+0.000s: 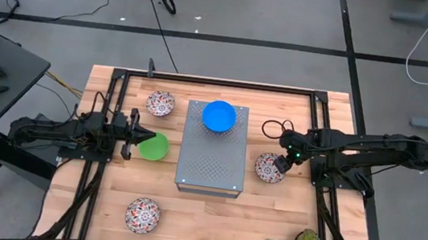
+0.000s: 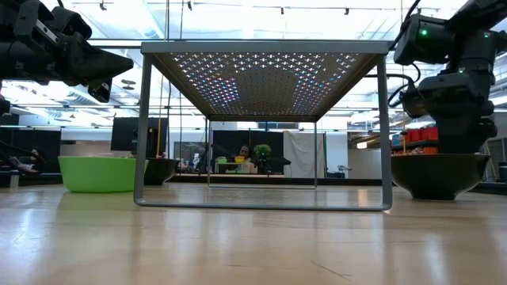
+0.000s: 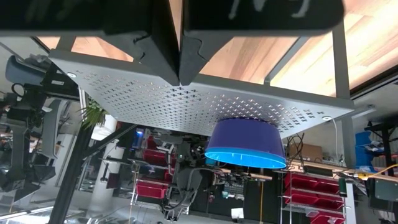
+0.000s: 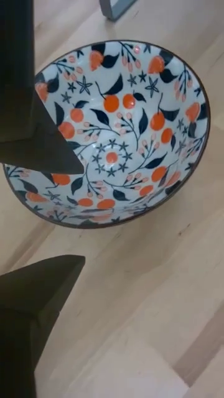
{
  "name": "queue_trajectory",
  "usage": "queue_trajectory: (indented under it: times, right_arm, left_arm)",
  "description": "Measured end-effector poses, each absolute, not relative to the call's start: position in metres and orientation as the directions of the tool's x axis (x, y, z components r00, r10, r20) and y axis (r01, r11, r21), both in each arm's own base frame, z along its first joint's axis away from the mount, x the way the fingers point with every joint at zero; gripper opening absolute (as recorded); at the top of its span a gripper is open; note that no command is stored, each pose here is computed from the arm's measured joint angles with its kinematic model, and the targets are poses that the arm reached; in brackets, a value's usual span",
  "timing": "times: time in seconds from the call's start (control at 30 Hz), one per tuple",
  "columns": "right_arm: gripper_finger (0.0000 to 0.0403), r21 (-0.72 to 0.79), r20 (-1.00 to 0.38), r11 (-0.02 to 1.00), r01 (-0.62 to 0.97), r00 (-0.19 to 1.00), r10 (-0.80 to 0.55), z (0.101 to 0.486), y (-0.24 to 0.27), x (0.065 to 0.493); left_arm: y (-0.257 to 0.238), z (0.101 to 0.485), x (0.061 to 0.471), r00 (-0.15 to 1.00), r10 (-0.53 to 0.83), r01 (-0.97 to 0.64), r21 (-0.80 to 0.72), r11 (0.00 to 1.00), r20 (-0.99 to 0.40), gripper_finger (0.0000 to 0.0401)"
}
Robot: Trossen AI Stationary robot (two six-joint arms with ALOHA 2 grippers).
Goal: Pick & Place Mini bowls
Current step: Put the middle white patterned bowl on the shelf
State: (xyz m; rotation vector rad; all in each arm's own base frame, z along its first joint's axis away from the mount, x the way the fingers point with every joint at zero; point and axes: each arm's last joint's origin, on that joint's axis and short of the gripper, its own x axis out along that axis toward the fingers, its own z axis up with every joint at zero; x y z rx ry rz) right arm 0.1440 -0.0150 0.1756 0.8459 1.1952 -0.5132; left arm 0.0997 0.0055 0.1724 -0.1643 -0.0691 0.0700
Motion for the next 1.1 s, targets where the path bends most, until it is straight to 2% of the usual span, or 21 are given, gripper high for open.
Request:
queue_trajectory:
  times: [0.67, 1.1]
  right_arm:
    - [0.0178, 0.297, -0.953, 0.423, 0.856, 0.294, 0.075, 0.175, -0.015, 0.1424]
    - [0.0178, 0.295, -0.953, 0.397, 0.869, 0.298, 0.056, 0.175, -0.0156, 0.1429]
  left_arm:
    - [0.0054, 0.1724, 0.0997, 0.995, 0.075, -0.064, -0.166, 0.984, 0.063, 0.0014]
    - [0.0054, 0.1724, 0.0997, 0.995, 0.075, -0.064, -0.166, 0.984, 0.063, 0.0014]
